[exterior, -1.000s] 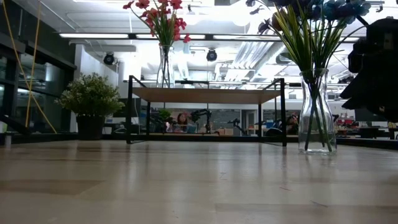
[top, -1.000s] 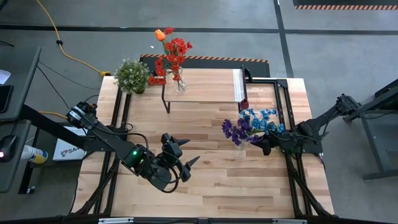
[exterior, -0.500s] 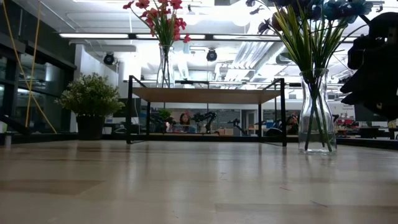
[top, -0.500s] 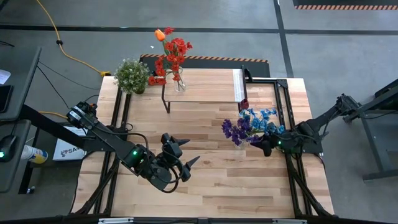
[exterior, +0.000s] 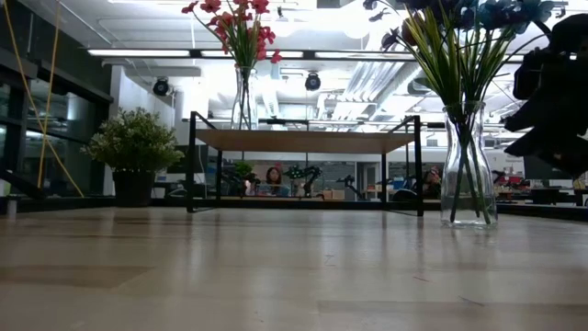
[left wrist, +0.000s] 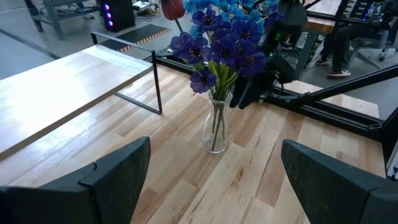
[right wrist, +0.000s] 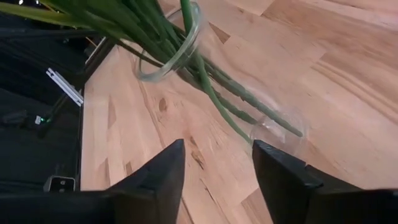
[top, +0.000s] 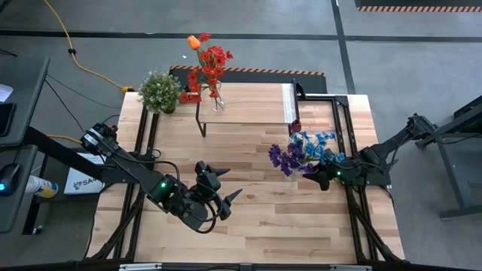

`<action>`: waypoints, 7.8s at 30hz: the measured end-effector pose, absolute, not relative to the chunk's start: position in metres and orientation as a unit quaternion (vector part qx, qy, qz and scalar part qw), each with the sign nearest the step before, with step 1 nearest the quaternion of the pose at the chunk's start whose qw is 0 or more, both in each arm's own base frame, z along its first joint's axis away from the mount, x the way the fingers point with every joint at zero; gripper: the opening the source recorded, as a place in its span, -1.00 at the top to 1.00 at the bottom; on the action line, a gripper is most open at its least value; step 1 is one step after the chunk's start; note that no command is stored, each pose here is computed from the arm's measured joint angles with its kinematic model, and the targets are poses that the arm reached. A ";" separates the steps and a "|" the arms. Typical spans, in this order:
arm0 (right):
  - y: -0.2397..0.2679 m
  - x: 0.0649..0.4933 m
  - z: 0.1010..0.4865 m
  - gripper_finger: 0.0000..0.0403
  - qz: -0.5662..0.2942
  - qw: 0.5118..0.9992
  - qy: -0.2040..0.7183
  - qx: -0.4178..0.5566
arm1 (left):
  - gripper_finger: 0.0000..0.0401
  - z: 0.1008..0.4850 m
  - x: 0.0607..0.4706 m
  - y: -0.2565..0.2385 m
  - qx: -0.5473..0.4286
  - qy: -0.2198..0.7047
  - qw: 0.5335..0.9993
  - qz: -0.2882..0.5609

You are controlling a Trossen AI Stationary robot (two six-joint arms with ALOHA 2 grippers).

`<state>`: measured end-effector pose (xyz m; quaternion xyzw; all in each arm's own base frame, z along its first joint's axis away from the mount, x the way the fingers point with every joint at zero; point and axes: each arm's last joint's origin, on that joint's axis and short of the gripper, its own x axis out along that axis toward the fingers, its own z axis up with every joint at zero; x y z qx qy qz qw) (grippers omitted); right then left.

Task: Pick and place flowers into a vace then onto a shelf
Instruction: Put the right transparent vase on the shelf

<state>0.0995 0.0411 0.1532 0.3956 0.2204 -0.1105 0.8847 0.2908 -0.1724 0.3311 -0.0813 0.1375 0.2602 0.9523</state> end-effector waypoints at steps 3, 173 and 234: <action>0.041 0.100 0.153 0.02 -0.107 0.888 0.223 0.387 | -0.96 0.331 0.291 -0.172 -0.081 0.137 0.952 0.260; 0.011 0.156 0.155 -0.17 -0.048 0.964 0.191 0.178 | -0.96 0.327 0.288 -0.170 -0.058 0.158 0.949 0.266; 0.009 0.172 0.145 -0.60 -0.005 0.968 0.197 0.159 | -0.96 0.327 0.288 -0.170 -0.058 0.158 0.949 0.266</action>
